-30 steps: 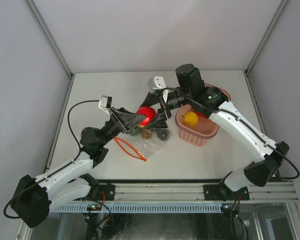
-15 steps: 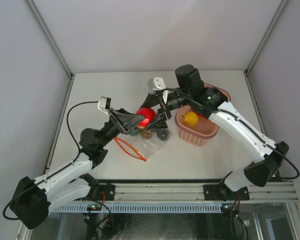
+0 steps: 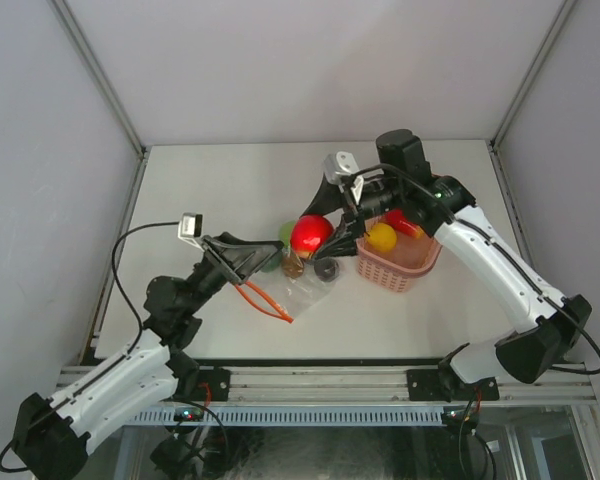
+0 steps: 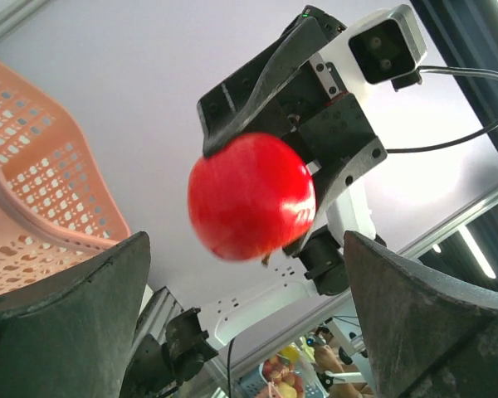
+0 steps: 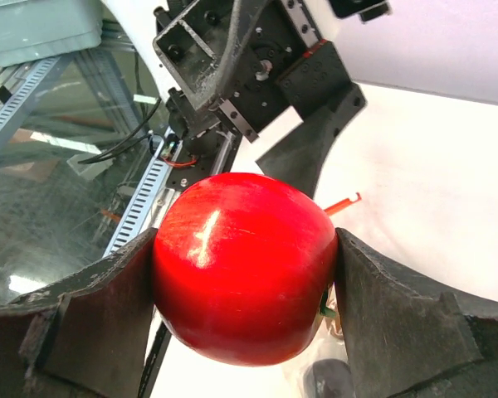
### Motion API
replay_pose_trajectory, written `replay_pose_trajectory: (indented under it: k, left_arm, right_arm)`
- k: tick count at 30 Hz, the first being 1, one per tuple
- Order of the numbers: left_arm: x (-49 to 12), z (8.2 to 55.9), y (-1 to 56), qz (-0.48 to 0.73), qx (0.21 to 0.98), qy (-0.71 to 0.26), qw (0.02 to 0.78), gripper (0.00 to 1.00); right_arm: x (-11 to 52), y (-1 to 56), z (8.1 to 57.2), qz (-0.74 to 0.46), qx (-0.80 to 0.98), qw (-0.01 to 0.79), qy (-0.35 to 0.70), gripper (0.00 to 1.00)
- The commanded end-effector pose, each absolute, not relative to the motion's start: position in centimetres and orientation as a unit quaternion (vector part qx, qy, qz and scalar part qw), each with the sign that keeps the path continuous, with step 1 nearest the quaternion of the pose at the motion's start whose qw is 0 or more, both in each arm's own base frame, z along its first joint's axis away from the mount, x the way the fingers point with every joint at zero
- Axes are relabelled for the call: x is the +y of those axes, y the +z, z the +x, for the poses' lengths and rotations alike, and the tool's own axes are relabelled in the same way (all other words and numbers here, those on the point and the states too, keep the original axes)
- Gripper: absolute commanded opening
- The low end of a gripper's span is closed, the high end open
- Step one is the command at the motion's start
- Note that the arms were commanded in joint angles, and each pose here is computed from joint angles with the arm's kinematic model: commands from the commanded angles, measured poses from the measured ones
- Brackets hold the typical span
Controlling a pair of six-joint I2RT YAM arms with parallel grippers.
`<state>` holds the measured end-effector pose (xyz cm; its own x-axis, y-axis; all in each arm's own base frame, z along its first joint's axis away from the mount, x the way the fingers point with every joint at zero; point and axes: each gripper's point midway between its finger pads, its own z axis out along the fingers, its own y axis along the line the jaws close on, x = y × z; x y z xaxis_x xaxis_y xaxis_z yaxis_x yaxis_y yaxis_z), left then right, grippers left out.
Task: Open the zip-top bag and remove the fake food
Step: Pick up the fake fruit from the zipper food storage bag, then place the fake fruit in the bin.
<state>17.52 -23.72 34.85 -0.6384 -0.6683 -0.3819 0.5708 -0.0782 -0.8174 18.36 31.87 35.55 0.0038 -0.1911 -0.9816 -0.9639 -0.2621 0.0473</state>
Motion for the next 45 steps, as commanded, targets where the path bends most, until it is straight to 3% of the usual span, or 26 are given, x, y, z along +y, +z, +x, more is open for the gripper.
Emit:
replay_pose_trajectory:
  k: [1, 14, 26, 45]
  left_arm:
    - [-22.8, 18.2, 32.4, -0.055, 0.563, -0.689, 0.454, 1.0]
    - [-19.6, 18.7, 29.5, -0.08, 0.588, -0.629, 0.502, 1.0]
    - [-18.9, 19.6, 24.2, -0.073, 0.681, -0.54, 0.489, 1.0]
    - [-15.9, 19.9, 20.2, -0.089, 0.747, -0.433, 0.497, 1.0]
  right_arm:
    - [29.8, 37.9, 18.0, -0.604, 0.448, 0.407, 0.519, 0.21]
    - [22.5, 38.8, 24.2, -0.515, 0.514, 0.498, 0.472, 0.2]
    - [16.5, 37.0, 29.2, -0.439, 0.586, 0.573, 0.367, 0.2]
    - [12.3, 30.4, 34.4, -0.382, 0.683, 0.565, 0.263, 0.21]
